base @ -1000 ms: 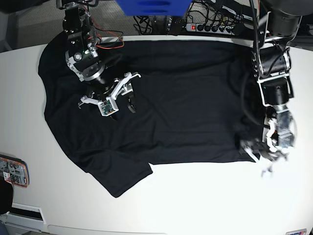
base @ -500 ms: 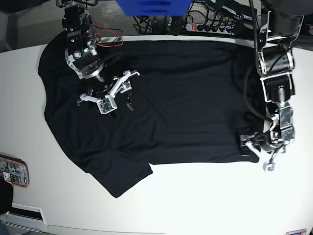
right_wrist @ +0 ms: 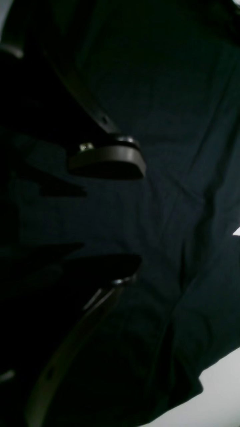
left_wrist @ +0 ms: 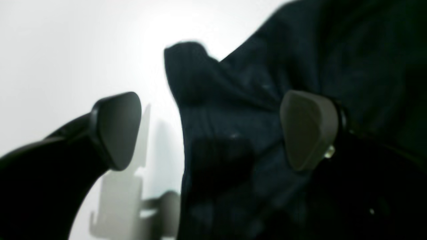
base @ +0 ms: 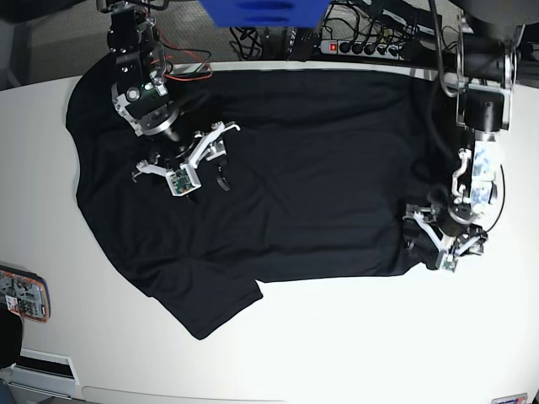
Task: Fold the T-shirt properly
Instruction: 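Move the left gripper to the shirt's side edge and grasp it, then move the right gripper down toward the sleeve near the hem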
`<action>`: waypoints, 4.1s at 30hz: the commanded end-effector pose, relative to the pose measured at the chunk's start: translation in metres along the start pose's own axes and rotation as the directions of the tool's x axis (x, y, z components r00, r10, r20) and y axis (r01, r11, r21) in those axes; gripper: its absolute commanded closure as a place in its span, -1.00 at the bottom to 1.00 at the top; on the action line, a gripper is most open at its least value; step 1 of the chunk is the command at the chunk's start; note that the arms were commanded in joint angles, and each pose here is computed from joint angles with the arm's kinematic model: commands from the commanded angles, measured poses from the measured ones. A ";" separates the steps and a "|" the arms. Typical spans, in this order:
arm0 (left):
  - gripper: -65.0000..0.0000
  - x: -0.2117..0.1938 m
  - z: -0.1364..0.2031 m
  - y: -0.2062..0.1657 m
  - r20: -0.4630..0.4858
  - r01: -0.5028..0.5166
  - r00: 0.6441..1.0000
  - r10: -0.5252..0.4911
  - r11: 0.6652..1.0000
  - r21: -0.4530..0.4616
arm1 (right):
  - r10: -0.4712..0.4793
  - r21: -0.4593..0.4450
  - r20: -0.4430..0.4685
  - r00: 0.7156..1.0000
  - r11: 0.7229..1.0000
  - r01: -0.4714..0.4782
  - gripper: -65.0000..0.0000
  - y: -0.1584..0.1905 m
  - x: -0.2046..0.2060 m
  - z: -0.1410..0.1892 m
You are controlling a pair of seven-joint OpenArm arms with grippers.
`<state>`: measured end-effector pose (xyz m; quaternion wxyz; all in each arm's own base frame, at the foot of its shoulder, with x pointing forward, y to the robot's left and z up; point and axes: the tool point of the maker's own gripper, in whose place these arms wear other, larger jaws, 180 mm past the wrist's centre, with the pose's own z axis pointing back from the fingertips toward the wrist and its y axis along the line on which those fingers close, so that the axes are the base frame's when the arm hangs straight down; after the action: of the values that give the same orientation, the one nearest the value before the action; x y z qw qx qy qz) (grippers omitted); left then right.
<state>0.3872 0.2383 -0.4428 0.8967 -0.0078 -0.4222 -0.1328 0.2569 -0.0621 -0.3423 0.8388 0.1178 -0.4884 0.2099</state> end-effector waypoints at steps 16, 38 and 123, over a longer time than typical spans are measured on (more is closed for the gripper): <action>-1.00 0.013 0.019 0.027 0.101 -0.053 0.994 0.045 0.996 0.074 | 0.008 0.006 0.022 1.000 1.000 -0.008 -0.03 0.001 0.011 0.000; -0.99 0.049 0.050 0.063 0.291 -0.252 0.933 0.209 0.961 0.117 | 0.005 0.001 0.013 1.000 1.000 -0.005 -0.03 -0.001 0.008 0.001; 1.00 0.020 0.006 0.073 0.016 -0.282 0.959 0.282 0.953 0.115 | 0.073 -0.047 0.027 0.997 0.996 -0.072 -0.04 -0.028 0.048 -0.014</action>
<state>0.4052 0.2958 -0.4287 0.9097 -0.0253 -0.4139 0.0219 0.2909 -0.0709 -0.3270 0.8446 0.0825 -0.4763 0.2300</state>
